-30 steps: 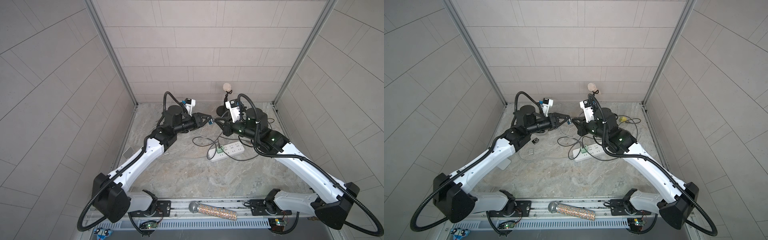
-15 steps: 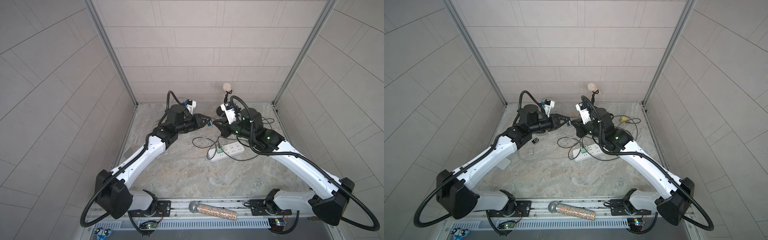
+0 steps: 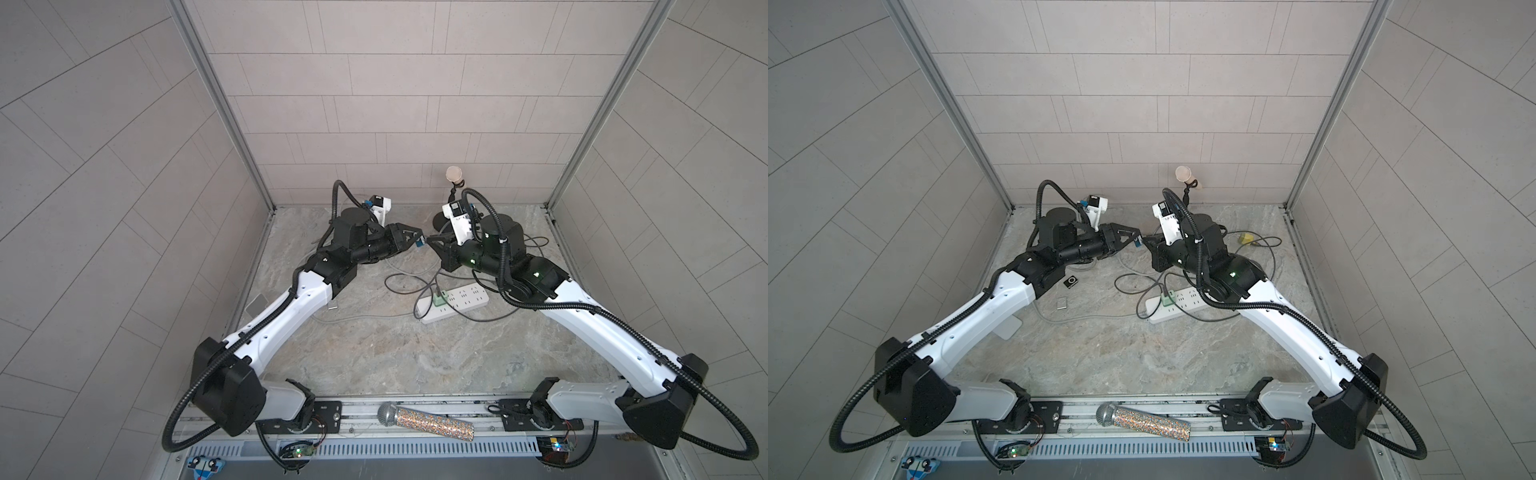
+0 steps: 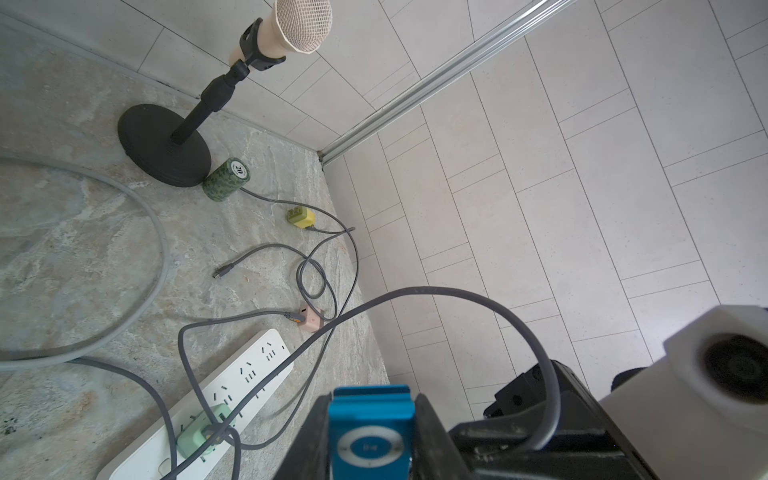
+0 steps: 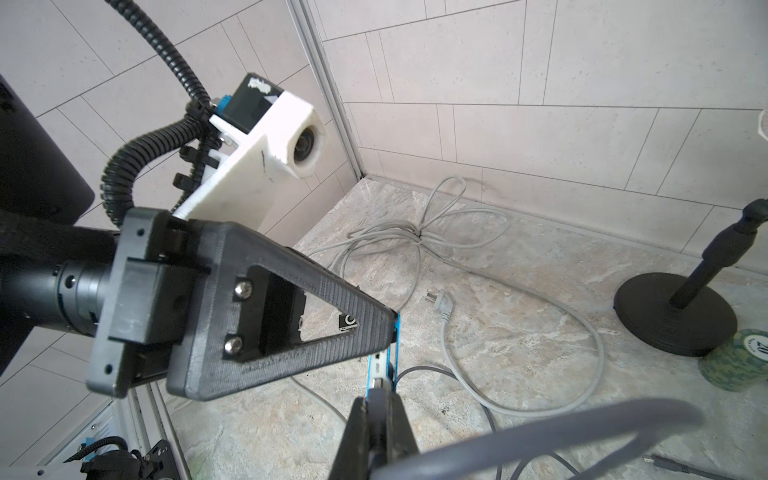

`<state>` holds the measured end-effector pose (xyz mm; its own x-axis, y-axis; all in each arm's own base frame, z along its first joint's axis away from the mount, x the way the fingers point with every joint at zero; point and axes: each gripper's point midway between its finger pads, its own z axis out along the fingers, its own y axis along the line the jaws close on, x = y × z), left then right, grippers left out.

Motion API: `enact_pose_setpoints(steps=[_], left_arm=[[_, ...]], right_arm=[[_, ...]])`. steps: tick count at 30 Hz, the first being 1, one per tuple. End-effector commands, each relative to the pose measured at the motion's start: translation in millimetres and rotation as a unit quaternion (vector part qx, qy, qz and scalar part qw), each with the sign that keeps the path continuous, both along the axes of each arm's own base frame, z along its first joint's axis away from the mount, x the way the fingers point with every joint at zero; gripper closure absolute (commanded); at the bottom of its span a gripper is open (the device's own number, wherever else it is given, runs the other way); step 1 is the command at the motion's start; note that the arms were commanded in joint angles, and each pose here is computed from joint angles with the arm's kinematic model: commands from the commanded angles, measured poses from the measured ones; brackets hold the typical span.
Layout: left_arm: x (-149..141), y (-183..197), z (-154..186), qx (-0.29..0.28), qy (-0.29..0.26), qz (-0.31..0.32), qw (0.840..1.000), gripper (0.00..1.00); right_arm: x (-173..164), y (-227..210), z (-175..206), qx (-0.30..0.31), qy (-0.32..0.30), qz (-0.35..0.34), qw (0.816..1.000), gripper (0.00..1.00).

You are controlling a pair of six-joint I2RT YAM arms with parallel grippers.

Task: Charge mp3
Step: Insert the charging cable into the MP3 player.

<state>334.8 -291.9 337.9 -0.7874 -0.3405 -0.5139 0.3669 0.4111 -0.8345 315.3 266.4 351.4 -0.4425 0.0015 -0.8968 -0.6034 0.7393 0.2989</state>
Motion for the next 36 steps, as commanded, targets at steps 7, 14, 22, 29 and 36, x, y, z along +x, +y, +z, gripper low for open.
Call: enact_pose_setpoints(steps=[7,14,22,29,36], left_arm=[[-53,-27,112,-0.081,-0.166,-0.094,0.978,1.0],[-64,-31,122,-0.081,-0.182,-0.111,0.974,1.0],[-86,-46,127,-0.066,-0.208,-0.155,0.964,1.0],[-88,-47,130,-0.064,-0.214,-0.154,0.963,1.0],[-79,-47,104,-0.029,-0.18,-0.141,0.973,1.0]], right_arm=[[-12,6,-75,-0.091,0.1,0.028,0.99,1.0],[-7,10,-83,-0.095,0.112,0.027,0.989,1.0],[-4,11,-95,-0.111,0.136,0.023,0.984,1.0],[-3,12,-102,-0.108,0.149,0.018,0.983,1.0],[-8,11,-68,-0.059,0.126,0.014,0.99,0.76]])
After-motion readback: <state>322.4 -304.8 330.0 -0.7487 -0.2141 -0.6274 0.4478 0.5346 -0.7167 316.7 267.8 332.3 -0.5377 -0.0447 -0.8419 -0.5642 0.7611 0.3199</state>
